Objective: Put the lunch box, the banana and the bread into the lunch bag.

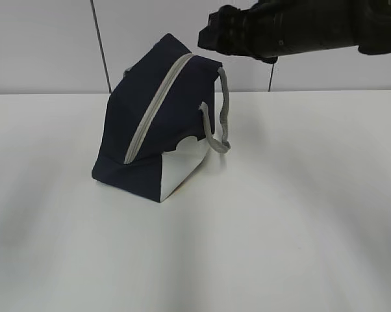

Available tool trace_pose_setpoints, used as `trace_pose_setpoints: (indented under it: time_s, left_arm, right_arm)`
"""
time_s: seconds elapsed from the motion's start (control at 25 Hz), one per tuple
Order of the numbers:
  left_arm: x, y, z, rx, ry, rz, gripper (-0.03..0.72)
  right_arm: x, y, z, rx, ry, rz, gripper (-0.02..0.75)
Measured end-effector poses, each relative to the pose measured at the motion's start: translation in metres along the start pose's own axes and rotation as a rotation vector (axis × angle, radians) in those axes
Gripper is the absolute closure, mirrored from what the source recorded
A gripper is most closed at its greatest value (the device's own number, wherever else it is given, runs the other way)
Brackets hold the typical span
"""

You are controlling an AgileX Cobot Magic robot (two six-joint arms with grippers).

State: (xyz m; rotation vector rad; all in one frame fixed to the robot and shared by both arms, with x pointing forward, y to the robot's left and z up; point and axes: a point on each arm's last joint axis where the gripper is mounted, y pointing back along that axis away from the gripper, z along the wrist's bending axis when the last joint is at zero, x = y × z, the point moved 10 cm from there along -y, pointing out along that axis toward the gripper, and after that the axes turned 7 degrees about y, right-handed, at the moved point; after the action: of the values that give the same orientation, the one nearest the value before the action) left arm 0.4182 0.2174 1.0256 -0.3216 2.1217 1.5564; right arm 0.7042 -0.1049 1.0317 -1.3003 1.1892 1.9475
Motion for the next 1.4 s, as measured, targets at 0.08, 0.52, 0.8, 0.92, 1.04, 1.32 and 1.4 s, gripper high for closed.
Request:
trace_pose_setpoints:
  time_s: [0.08, 0.52, 0.8, 0.92, 1.04, 1.32, 1.4]
  left_arm:
    - [0.015, 0.004, 0.002, -0.002, 0.001, -0.023, 0.219]
    - [0.067, 0.014, 0.013, -0.021, 0.046, -0.152, 0.219]
    - [0.069, 0.013, 0.014, -0.020, 0.056, -0.153, 0.221]
    - [0.070, 0.013, 0.014, -0.020, 0.056, -0.151, 0.221]
    - [0.071, 0.011, 0.017, -0.036, 0.052, -0.145, 0.221]
    - [0.084, -0.003, 0.027, -0.072, 0.048, -0.096, 0.222]
    - [0.089, -0.008, 0.026, -0.065, 0.056, -0.077, 0.221]
  right_arm:
    - [0.007, 0.002, 0.008, 0.015, 0.022, 0.005, 0.228]
    - [0.044, 0.032, -0.003, 0.157, 0.181, 0.049, 0.228]
    - [0.080, 0.044, -0.016, 0.212, 0.229, 0.127, 0.228]
    - [0.079, 0.046, -0.025, 0.272, 0.244, 0.118, 0.228]
    - [0.071, 0.050, -0.030, 0.354, 0.327, 0.100, 0.228]
    - [0.100, 0.062, -0.045, 0.443, 0.335, 0.276, 0.228]
    - [0.116, 0.065, -0.044, 0.421, 0.345, 0.367, 0.228]
